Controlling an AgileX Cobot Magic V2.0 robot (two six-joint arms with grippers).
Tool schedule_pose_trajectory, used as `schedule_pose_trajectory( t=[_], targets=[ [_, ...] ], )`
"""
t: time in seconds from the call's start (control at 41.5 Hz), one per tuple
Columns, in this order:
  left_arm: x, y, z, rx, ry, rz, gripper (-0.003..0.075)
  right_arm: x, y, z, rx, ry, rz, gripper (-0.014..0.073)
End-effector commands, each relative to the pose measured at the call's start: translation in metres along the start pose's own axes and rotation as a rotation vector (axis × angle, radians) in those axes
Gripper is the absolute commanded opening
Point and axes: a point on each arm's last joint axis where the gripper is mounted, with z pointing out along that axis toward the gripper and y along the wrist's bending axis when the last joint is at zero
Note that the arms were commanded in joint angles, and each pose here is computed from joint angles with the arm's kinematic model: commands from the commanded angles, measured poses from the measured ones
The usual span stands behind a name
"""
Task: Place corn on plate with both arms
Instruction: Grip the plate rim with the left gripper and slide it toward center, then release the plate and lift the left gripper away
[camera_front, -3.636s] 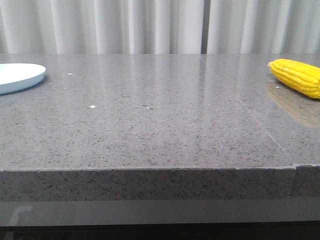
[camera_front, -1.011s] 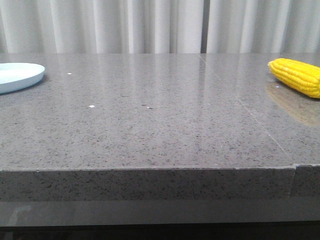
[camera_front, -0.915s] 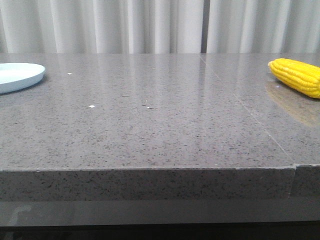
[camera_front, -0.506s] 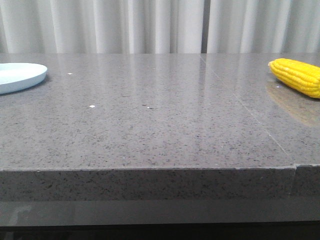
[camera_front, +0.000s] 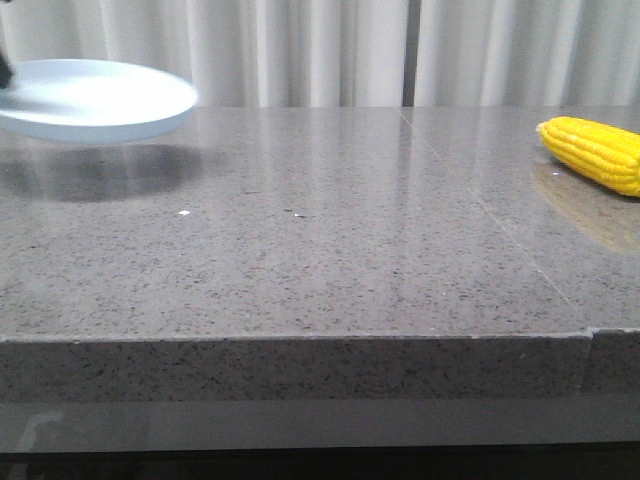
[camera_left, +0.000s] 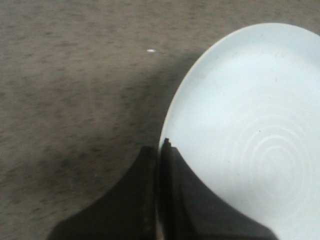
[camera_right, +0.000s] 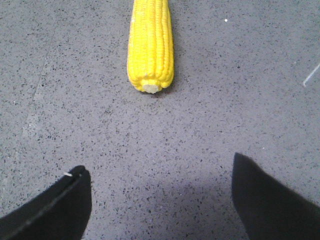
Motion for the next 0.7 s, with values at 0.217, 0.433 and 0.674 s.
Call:
schedule_pose_trajectory(
  t=[0.217,0.433,0.674],
  targets=[
    [-0.008,-0.105,0.013,0.168,-0.062,0.166,-0.0020,-0.015,-0.002,-0.006,0.013,-0.096,-0.012,0.0601],
    [0.007,-0.141,0.049,0.225,0.012,0.223,-0.0020,-0.015,-0.002,-0.006,0.013,-0.096,-0.012,0.0601],
    [0.009,-0.147,0.065,0.228,0.002,0.217,0.0009,-0.015,-0.002,-0.006,0.013,-0.096,-0.012,0.0601]
  ],
)
